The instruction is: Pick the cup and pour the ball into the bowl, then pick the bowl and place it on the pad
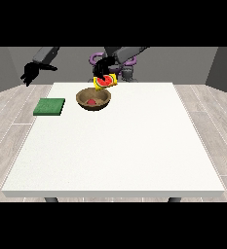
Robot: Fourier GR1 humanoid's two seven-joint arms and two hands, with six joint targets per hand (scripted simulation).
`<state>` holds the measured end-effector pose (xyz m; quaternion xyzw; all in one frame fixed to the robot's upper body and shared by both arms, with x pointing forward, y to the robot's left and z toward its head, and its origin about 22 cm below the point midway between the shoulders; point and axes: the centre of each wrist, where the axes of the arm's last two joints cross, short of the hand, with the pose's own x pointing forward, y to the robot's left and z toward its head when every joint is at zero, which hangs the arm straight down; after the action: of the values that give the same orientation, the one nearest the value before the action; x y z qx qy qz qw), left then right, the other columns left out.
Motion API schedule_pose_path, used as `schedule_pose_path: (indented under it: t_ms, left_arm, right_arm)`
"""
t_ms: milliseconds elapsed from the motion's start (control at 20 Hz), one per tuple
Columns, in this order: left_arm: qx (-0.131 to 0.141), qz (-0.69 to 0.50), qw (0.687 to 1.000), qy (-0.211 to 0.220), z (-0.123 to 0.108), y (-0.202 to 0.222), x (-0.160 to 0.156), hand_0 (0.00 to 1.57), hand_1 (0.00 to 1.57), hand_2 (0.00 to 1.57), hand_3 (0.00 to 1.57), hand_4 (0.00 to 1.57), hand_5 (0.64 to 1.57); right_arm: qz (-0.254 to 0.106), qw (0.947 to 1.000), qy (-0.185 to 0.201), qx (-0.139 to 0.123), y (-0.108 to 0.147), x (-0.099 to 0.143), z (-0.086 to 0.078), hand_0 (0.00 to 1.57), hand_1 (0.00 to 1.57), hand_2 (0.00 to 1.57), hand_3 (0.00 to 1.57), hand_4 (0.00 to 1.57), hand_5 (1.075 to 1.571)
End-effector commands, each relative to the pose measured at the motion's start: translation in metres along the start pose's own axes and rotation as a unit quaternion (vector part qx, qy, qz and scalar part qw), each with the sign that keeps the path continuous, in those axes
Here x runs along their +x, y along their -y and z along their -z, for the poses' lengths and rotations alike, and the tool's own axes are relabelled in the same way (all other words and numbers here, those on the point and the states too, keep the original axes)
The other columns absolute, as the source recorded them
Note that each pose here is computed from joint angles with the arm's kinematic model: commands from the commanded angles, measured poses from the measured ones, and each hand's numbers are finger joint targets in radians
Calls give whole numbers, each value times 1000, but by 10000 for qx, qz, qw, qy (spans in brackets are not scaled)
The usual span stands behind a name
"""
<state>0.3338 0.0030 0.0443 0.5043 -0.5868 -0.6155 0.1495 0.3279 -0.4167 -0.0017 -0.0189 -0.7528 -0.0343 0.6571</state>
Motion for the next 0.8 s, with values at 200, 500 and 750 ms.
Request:
schedule_pose_path:
  t_ms: [200,500,750]
  left_arm:
    - [-36,1086,9925,558,28,-53,-3,1552,1552,1571,1571,1188,1466]
    - [174,1159,9924,367,25,-47,-11,1506,1506,1571,1571,1207,1459]
    - [690,-984,9912,-549,16,-52,-44,0,0,1571,1571,1273,1452]
  right_arm:
    - [-100,9992,-225,-312,6,-8,-6,0,0,0,211,0,1517]
    - [64,9997,-171,-156,15,-7,-12,0,0,0,0,205,1546]
    - [306,9977,-567,-201,4,-21,-17,0,0,0,0,474,1558]
